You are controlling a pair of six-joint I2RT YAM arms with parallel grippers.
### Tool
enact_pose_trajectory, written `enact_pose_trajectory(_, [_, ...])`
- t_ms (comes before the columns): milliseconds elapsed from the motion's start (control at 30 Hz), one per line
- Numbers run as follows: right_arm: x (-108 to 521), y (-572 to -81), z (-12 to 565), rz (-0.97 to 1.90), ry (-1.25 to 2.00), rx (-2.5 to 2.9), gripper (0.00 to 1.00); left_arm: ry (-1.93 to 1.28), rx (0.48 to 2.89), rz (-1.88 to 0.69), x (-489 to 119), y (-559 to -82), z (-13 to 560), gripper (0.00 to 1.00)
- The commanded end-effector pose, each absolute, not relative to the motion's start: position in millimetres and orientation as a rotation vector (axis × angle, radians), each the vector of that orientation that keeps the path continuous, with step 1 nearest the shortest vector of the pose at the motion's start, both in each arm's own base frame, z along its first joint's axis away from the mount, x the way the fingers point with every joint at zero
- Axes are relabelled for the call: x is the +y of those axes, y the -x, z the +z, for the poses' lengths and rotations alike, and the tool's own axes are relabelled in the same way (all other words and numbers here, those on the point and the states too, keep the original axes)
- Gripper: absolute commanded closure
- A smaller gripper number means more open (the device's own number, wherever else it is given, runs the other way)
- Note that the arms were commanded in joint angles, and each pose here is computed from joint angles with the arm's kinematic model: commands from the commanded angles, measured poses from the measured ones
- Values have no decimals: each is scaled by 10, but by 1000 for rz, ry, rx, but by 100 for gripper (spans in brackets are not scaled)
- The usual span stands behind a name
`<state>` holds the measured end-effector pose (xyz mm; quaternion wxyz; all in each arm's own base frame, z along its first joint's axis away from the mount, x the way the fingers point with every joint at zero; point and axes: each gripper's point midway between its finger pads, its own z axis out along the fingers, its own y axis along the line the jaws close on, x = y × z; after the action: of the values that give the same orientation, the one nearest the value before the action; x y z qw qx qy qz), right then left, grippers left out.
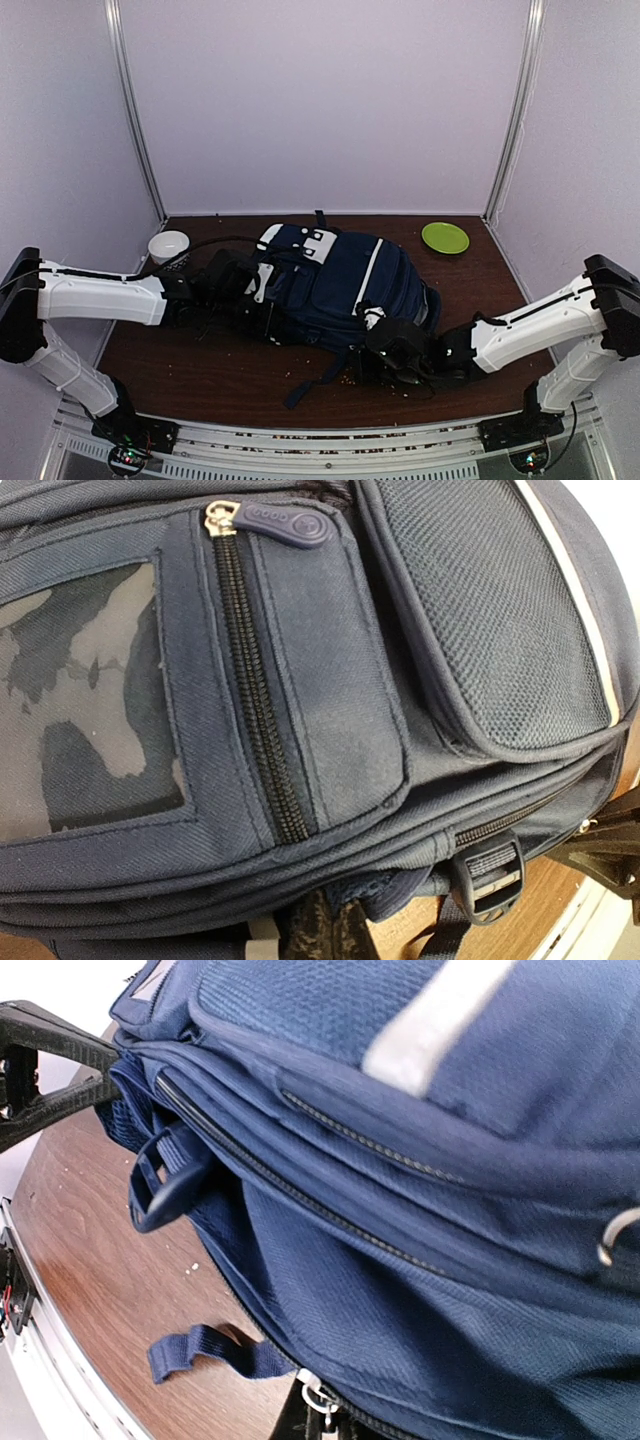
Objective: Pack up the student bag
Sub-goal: Zip the student bag at the center of the board.
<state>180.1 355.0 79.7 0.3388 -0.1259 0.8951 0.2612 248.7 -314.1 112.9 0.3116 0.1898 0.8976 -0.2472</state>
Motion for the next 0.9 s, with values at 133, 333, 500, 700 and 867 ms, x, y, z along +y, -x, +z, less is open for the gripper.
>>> enact_pose_trajectory(133, [3219, -1732, 720, 615, 320, 2376, 100, -387, 2310, -569, -2973, -2773, 1172, 100])
enact_pose_trajectory(333, [2971, -1713, 619, 505, 321, 2407, 100, -398, 2316, -552, -2969, -2780, 1143, 100])
enact_pose_trajectory(500, [3020, -1666, 636, 587, 332, 2393, 96, -422, 2316, -589, -3036, -2762, 1127, 100])
enact_pose_trajectory(700, [3197, -1696, 714, 665, 333, 2353, 82, -463, 2317, -630, -3175, -2723, 1126, 100])
enact_pose_trajectory(867, [3235, -1700, 719, 716, 304, 2333, 77, -501, 2327, -609, -3236, -2669, 1108, 100])
